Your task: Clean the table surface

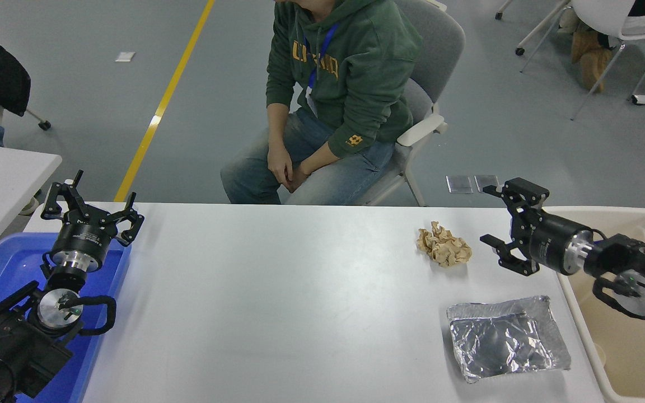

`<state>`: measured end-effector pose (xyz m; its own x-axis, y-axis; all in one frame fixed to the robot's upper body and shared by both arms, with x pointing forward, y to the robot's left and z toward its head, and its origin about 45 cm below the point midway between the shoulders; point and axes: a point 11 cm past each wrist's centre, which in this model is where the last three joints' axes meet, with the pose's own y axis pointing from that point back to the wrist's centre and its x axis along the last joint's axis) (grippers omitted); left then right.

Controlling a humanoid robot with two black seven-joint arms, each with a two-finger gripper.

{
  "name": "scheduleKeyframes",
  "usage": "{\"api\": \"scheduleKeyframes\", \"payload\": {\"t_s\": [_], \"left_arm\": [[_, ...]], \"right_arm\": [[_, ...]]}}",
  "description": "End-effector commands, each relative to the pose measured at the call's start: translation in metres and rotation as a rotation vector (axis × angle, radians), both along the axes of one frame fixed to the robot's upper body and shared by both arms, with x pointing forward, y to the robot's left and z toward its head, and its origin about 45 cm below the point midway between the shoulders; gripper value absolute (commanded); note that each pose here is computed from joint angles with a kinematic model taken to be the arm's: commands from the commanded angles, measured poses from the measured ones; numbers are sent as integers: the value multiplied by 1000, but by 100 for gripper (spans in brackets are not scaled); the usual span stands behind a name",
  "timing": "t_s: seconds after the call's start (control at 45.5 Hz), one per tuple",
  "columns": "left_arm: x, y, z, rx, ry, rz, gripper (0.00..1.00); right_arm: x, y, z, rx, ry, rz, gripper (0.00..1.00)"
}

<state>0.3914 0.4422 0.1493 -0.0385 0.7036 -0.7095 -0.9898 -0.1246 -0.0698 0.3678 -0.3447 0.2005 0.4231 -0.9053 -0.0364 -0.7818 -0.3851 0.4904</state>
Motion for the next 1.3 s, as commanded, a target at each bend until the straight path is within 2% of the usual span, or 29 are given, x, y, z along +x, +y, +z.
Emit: {"api": "scheduleKeyframes", "payload": {"t_s": [0.0, 0.374, 0.527, 0.747, 1.011, 1.275], "left_arm": [[0, 0, 0, 0, 0, 0, 100], [0, 0, 0, 0, 0, 0, 100], [0, 0, 0, 0, 0, 0, 100], [0, 0, 0, 0, 0, 0, 100], [0, 0, 0, 0, 0, 0, 100], [0, 0, 0, -1, -1, -1, 100]], "right_arm": [[-32, -6, -4, -79, 116, 64, 100], [-69, -25, -13, -197, 226, 177, 100], [-93, -47, -20, -248, 355, 203, 100], [-131, -55, -42, -154, 539, 183, 100], [-144, -57, -58, -121, 584, 121, 100], [-125, -29, -88, -116, 560, -4, 100]]}}
